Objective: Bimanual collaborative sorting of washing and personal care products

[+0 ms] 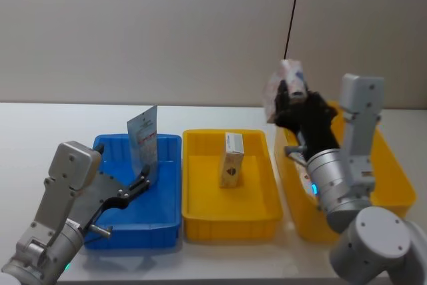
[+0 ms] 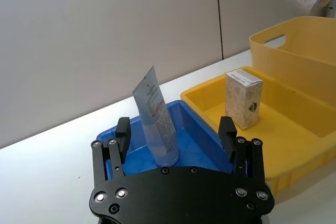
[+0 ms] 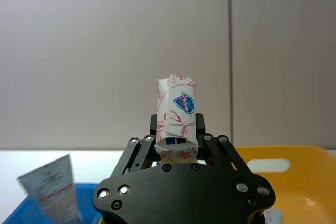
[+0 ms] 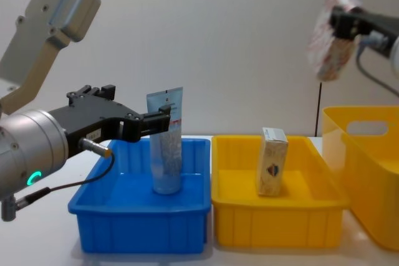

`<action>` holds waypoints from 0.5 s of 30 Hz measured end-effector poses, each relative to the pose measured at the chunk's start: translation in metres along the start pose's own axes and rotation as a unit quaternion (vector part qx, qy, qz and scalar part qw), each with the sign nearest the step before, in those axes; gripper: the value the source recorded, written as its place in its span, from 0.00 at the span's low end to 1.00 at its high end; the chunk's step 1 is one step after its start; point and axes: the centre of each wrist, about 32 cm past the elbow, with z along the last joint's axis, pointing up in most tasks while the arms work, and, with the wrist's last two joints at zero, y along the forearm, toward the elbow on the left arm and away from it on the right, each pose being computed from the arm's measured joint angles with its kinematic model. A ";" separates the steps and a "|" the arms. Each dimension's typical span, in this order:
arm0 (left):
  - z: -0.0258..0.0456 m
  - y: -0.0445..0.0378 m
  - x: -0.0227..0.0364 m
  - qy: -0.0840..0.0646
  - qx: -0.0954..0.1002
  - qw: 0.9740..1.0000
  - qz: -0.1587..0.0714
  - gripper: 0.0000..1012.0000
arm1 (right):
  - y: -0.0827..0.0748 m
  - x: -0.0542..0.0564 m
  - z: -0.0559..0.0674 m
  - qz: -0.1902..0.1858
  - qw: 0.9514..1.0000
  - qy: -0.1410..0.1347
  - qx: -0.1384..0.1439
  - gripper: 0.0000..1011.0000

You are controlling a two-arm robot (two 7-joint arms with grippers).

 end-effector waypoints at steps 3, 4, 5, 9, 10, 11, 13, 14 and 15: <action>0.0000 0.0000 0.0000 0.000 0.000 1.000 0.000 0.99 | 0.000 0.007 0.005 -0.017 1.000 0.000 0.009 0.31; 0.0000 0.0000 0.0000 0.000 0.000 1.000 0.000 0.99 | 0.001 0.009 0.006 -0.022 1.000 -0.002 0.011 0.31; 0.0000 0.0000 0.0000 0.000 0.000 1.000 0.000 0.99 | 0.000 0.014 0.008 -0.032 0.999 -0.005 0.014 0.31; 0.0000 0.0000 0.0000 0.000 0.000 1.000 0.000 0.99 | -0.002 0.024 0.011 -0.052 0.998 -0.016 0.012 0.31; 0.0000 0.0000 0.0000 0.000 0.000 1.000 0.000 0.99 | -0.002 0.027 0.011 -0.057 0.998 -0.020 0.010 0.31; 0.0000 0.0000 0.0000 0.000 0.000 1.000 0.000 0.99 | -0.003 0.028 0.011 -0.060 0.998 -0.022 0.007 0.31; 0.0000 0.0000 0.0000 0.000 0.000 1.000 0.000 0.99 | -0.004 0.035 0.012 -0.071 0.997 -0.033 -0.001 0.31; 0.0000 0.0000 0.0000 0.000 0.000 1.000 0.000 0.99 | -0.005 0.037 0.012 -0.074 0.997 -0.036 -0.003 0.31; 0.0000 0.0000 0.0000 0.000 0.000 1.000 0.000 0.99 | -0.006 0.040 0.012 -0.079 0.996 -0.042 -0.010 0.31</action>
